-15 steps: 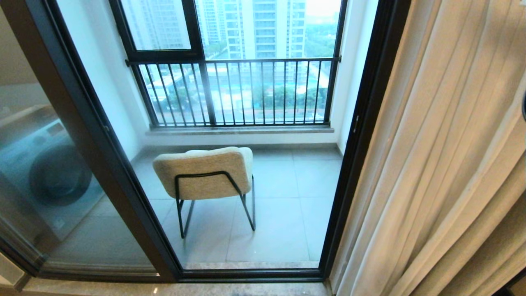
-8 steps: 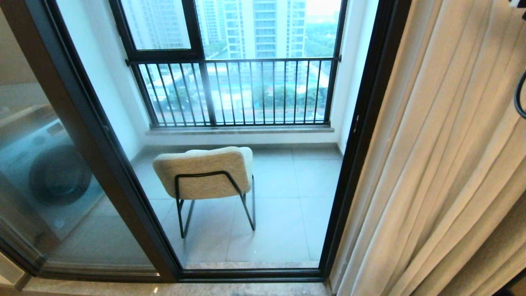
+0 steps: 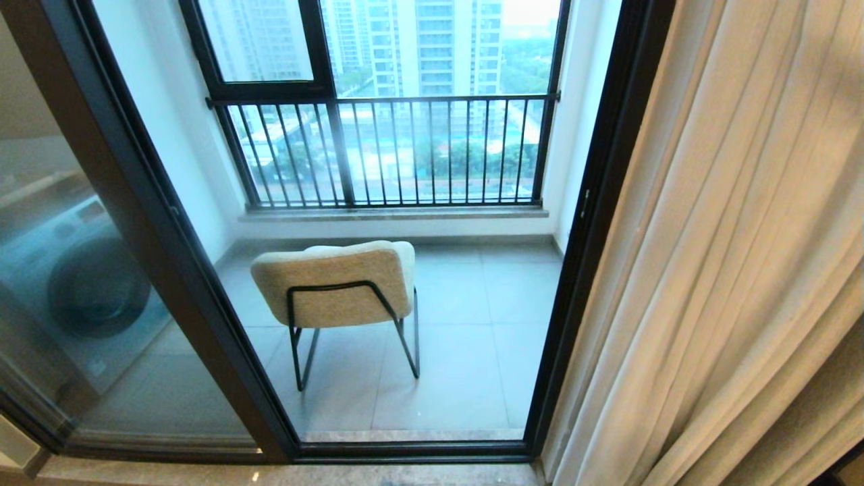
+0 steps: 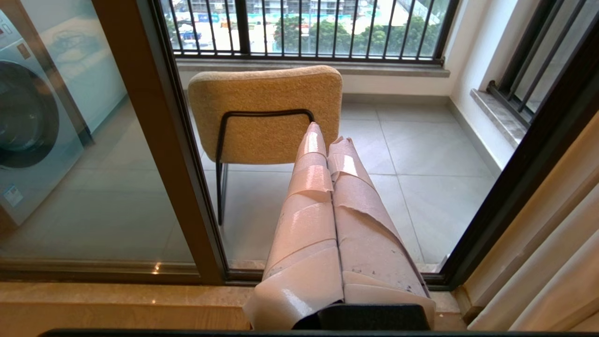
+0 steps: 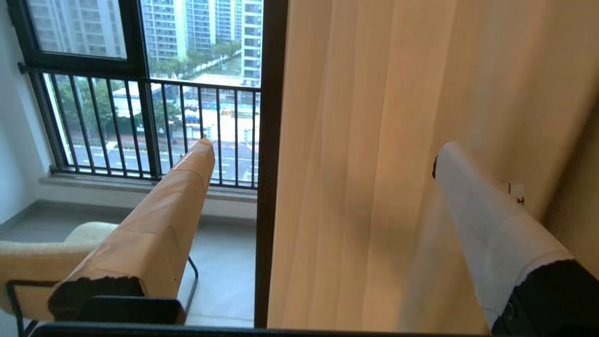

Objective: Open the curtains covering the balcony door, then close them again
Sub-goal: Close the inner curtains on both sides

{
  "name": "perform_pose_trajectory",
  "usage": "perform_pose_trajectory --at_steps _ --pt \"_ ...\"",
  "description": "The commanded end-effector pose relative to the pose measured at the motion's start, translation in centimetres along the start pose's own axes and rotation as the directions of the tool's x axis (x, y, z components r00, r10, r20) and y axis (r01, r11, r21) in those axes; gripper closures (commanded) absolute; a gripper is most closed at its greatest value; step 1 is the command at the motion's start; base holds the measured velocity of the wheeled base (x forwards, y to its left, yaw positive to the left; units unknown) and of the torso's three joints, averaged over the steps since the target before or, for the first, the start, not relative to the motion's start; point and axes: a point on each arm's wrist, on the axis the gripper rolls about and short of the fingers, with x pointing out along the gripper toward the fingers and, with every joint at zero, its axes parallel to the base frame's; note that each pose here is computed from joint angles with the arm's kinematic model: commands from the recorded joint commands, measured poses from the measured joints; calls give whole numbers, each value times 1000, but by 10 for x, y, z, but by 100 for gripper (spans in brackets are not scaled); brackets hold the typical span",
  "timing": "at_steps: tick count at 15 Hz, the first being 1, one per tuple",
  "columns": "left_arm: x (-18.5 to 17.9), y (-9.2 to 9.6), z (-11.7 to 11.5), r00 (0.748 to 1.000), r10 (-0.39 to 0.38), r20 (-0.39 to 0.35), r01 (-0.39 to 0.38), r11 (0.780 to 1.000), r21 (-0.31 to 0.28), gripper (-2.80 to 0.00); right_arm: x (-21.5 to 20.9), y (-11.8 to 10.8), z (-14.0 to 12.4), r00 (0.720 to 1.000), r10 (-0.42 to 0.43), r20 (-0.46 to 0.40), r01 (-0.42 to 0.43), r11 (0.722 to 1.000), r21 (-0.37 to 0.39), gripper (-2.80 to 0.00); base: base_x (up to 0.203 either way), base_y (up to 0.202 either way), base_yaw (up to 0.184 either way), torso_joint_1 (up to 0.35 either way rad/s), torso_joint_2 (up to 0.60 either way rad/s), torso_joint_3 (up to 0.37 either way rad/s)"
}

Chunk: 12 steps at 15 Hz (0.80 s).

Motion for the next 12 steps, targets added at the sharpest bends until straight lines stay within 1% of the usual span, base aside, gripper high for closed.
perform_pose_trajectory --at_steps 1,4,6,9,12 --pt "0 0 0 1000 1 1 -1 1000 0 0 -29 -1 17 998 -28 51 29 999 -16 -280 0 0 0 0 0 0" --pt "0 0 0 1000 1 1 -1 1000 0 0 -42 -8 22 995 -92 35 93 995 -37 -280 0 0 0 0 0 0" --pt "0 0 0 1000 1 1 -1 1000 0 0 -43 -14 22 990 -133 35 135 990 -52 -280 0 0 0 0 0 0" --pt "0 0 0 1000 1 1 -1 1000 0 0 -34 -18 17 990 -141 24 142 988 -52 -280 0 0 0 0 0 0" --pt "0 0 0 1000 1 1 -1 1000 0 0 -12 -24 8 989 -141 38 142 990 -26 -280 0 0 0 0 0 0"
